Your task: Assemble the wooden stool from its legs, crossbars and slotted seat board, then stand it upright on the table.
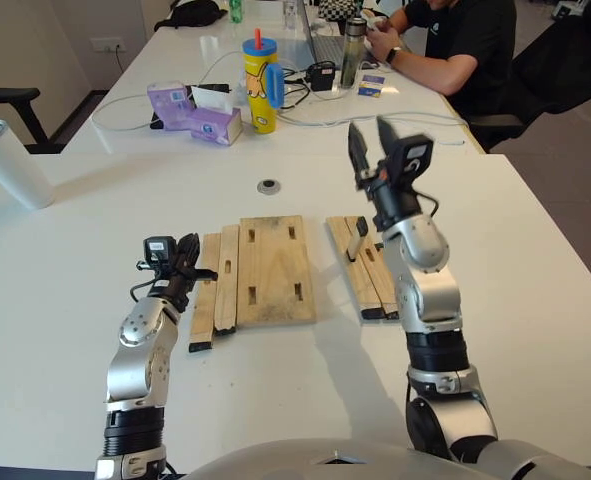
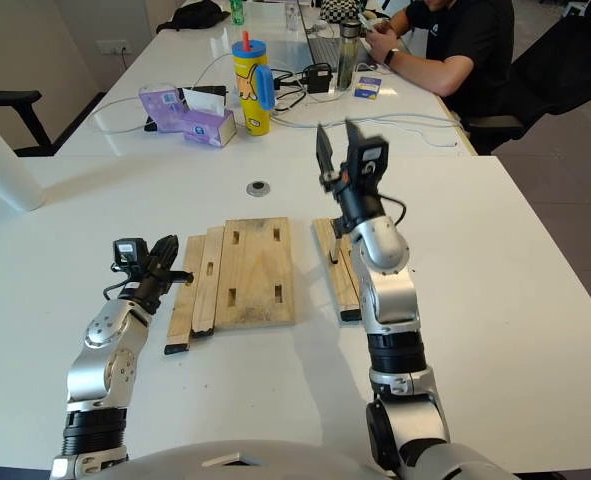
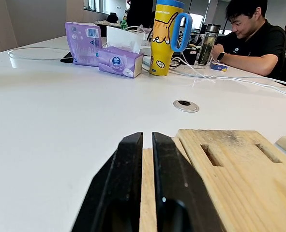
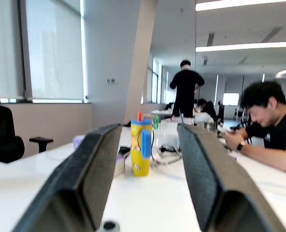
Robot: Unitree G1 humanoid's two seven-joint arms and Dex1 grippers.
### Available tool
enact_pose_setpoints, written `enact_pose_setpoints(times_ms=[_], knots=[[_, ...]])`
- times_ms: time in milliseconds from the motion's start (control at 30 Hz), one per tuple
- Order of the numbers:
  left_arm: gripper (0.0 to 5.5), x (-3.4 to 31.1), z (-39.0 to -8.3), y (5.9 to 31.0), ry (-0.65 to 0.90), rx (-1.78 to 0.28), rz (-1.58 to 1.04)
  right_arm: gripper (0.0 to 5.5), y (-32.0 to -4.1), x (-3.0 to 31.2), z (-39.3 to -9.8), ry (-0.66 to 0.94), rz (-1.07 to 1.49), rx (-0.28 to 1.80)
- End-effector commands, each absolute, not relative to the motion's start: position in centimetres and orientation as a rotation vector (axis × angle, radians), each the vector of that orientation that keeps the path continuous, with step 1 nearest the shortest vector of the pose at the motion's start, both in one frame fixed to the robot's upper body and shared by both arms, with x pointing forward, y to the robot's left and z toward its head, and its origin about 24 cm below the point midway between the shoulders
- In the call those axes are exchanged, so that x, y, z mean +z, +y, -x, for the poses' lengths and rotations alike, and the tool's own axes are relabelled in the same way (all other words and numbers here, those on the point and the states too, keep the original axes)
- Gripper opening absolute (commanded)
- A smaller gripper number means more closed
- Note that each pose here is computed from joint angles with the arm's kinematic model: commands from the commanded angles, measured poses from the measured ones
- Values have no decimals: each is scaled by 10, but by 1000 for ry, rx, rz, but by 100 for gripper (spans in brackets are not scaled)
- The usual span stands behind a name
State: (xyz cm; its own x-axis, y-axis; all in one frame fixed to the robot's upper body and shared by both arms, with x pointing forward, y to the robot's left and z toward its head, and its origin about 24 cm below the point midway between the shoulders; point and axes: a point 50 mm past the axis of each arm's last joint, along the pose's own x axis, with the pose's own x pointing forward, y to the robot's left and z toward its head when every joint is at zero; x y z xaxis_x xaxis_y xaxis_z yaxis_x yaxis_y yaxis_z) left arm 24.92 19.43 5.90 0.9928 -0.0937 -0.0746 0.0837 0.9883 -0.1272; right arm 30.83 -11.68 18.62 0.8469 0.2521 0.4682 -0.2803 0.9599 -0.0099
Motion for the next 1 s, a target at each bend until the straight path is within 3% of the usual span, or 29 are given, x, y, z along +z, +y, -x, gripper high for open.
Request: enact_pose_setpoints(times_ms=[33,167,300,467,733,1000], knots=[[38,54,-246,193,93,-74,128,284,-135,198,-311,-482,-92,188],[38,53,-244,192,92,-63,132,344,-142,187,-316,-392,-52,164],[38,50,-238,191,89,-29,150,344,-182,106,-297,4,52,60],[38,46,-232,187,90,-4,167,344,-199,65,-263,250,111,96],[38,43,-226,186,83,42,184,344,-177,84,-232,348,101,466],[38,44,-226,185,78,36,187,344,-160,78,-221,542,76,490]])
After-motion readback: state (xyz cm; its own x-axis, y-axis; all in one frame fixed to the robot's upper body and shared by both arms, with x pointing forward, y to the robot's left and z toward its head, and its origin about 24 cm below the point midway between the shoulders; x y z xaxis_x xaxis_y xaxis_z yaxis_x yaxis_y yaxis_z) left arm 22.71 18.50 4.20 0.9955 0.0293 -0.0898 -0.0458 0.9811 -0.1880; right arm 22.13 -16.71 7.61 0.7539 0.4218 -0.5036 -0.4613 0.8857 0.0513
